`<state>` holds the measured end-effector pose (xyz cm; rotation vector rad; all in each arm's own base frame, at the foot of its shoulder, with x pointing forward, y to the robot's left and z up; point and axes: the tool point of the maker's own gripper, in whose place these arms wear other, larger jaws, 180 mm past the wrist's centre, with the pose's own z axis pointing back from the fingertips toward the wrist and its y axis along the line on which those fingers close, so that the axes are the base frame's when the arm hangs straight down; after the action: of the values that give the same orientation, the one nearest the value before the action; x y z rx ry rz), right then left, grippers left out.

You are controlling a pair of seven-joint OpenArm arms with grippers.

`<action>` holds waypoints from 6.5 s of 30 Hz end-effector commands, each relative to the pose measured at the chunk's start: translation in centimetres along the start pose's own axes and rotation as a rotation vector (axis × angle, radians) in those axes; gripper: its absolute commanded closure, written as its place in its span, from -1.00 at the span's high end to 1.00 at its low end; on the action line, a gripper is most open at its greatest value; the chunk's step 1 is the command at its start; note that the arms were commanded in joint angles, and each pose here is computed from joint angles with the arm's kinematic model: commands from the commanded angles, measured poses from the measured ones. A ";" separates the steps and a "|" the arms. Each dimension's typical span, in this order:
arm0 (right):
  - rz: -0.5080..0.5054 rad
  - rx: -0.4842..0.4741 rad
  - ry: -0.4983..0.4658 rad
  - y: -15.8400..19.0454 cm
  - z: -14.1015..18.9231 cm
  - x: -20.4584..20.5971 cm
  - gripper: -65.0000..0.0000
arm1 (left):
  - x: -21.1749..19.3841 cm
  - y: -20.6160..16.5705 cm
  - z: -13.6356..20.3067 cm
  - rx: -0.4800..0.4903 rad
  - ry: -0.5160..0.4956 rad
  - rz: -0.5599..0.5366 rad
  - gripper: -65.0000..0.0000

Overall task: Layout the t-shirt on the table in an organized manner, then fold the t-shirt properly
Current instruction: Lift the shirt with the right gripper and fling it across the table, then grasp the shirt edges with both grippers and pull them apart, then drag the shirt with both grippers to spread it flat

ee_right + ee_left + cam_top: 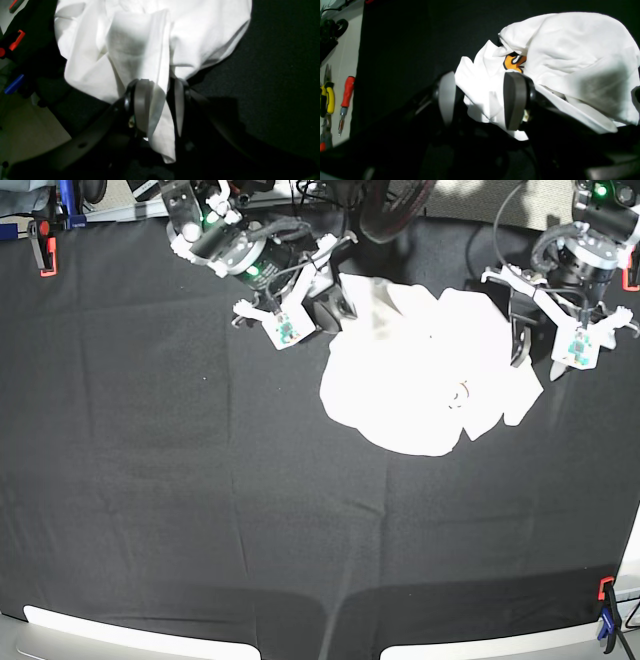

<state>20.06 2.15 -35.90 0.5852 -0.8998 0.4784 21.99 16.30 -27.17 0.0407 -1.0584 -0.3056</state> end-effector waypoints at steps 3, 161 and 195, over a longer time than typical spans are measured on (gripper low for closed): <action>0.001 0.014 -0.058 0.4 0.1 1.6 -0.52 | 1.0 0.2 0.3 0.007 -0.040 -0.010 -0.11; 0.073 -0.526 0.145 -28.2 -5.8 8.9 -1.00 | -5.6 -11.4 -19.4 -0.418 0.304 0.559 -1.00; 0.166 -1.113 0.012 -44.6 16.1 21.7 -1.00 | 3.8 5.1 -22.2 -0.150 0.093 0.282 -1.00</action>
<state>48.59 -38.04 -24.86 -0.4867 -0.9783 0.0837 42.45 17.09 -36.42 -0.2336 -0.8588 -0.1299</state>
